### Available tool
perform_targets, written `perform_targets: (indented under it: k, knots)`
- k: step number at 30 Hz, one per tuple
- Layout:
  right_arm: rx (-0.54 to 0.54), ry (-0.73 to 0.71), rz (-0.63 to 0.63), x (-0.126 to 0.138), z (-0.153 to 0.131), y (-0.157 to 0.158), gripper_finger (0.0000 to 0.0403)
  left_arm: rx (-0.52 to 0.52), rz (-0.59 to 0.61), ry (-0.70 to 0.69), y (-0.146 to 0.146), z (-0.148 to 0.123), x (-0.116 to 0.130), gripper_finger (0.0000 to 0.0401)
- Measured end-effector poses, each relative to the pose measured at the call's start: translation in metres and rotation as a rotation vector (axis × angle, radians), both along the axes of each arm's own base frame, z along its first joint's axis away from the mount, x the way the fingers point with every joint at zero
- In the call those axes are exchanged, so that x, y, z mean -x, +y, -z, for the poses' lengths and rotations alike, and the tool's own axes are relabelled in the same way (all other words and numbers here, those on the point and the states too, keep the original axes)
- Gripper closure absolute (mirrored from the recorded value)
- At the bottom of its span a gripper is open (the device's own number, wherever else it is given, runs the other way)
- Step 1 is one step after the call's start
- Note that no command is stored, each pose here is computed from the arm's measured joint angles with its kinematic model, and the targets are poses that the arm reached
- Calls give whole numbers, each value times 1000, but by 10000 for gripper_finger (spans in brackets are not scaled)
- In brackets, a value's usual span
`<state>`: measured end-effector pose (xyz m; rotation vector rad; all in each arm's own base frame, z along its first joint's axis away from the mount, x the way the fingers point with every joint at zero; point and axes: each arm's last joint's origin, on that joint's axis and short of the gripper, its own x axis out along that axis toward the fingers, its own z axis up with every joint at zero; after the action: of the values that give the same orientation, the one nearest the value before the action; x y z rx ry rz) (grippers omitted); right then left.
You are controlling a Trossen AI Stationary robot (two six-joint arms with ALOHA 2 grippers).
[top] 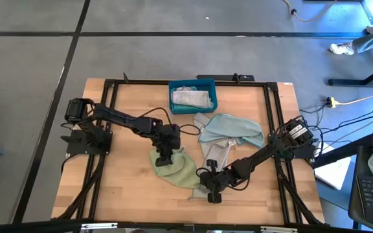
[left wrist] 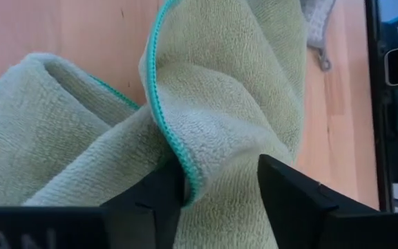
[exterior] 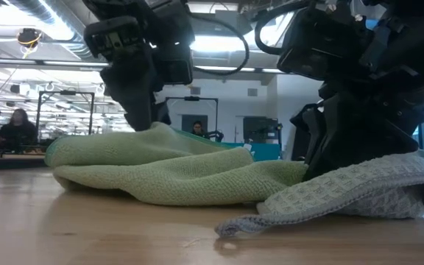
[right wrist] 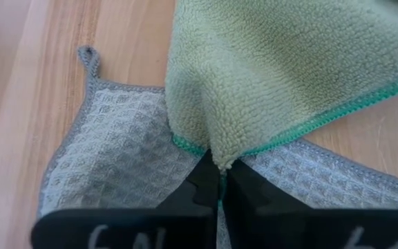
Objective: Fold microfiber towels
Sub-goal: Fold the green towel
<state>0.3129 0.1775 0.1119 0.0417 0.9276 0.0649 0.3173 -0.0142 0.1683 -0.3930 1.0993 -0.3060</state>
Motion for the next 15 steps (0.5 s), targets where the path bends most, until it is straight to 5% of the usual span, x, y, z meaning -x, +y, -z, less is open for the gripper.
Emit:
perform_targets:
  k: [9, 15]
  knots:
    - [6, -11, -1, 0, -2, 0, 394, -5, -11, 31, -7, 0, 3, 384]
    - [21, -59, -27, -3, -17, 1, 398, -96, -72, 53, -3, -15, 14, 399]
